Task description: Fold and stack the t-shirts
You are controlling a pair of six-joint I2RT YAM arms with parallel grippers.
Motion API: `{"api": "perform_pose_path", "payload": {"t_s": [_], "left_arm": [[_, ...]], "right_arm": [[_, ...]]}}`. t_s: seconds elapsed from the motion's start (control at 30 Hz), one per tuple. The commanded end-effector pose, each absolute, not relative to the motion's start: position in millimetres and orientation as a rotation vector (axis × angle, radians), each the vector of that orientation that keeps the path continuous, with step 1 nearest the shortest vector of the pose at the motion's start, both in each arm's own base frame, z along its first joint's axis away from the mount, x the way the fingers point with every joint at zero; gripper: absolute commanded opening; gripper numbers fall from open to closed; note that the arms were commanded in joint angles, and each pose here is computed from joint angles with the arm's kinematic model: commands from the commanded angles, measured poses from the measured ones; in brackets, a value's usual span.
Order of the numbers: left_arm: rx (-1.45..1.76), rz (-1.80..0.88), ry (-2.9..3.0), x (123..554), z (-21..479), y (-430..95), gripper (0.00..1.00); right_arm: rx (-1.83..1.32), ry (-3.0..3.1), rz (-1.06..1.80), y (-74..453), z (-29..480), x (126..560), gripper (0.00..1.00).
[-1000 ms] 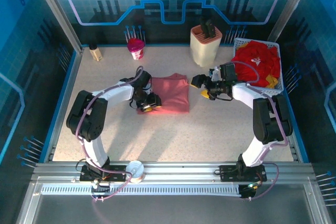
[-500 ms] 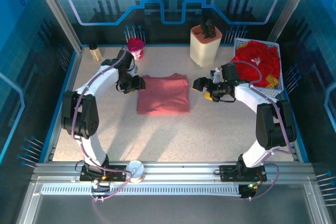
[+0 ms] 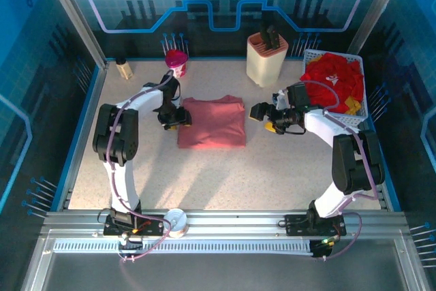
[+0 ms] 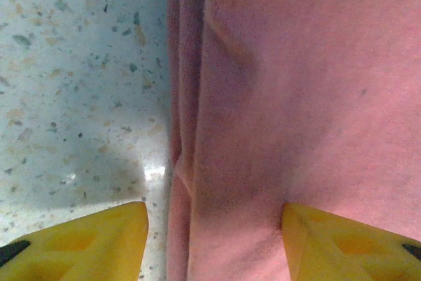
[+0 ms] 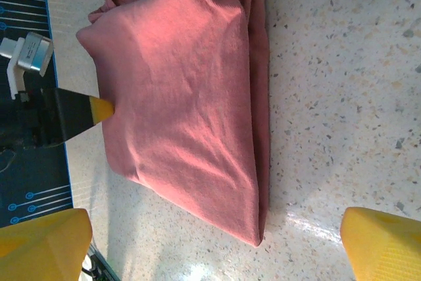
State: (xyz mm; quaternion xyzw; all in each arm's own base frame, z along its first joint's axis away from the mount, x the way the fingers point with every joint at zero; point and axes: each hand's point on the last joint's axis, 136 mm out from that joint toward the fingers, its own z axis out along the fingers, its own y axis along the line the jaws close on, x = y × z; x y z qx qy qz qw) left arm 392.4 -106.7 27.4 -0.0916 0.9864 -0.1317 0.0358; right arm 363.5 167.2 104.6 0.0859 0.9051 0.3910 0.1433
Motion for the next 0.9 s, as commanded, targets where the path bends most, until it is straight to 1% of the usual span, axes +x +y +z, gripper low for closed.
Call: {"api": "perform_pose_path", "payload": {"t_s": [0.0, 0.2, 0.3, 0.47, 0.67, 0.83, 0.87], "left_arm": [[-0.263, -0.407, 3.029, 401.2, 18.9, -108.3, 0.55], [-0.257, -0.428, 3.053, 400.2, 13.0, -114.6, 0.48], [-0.247, -0.365, 3.069, 398.3, 16.3, -109.3, 0.41], [-0.206, -0.280, 3.083, 397.2, 29.6, -100.7, 0.26], [-0.164, -0.202, 3.097, 395.5, 38.6, -91.9, 0.14], [-0.130, -0.132, 3.109, 394.3, 38.0, -84.3, 0.13], [-0.137, -0.135, 3.115, 393.5, 35.9, -84.6, 0.16]], "right_arm": [[0.233, 2.631, 1.170, 169.5, 97.9, 355.1, 0.98], [0.240, 2.637, 1.164, 166.3, 94.8, 352.6, 0.98], [0.243, 2.639, 1.177, 167.3, 92.7, 352.6, 0.97], [0.250, 2.648, 1.186, 167.7, 87.5, 352.5, 0.97], [0.254, 2.644, 1.198, 167.6, 86.5, 352.4, 0.97], [0.259, 2.645, 1.203, 165.9, 83.6, 350.9, 0.97], [0.260, 2.645, 1.203, 165.6, 83.4, 350.7, 0.97]]}}
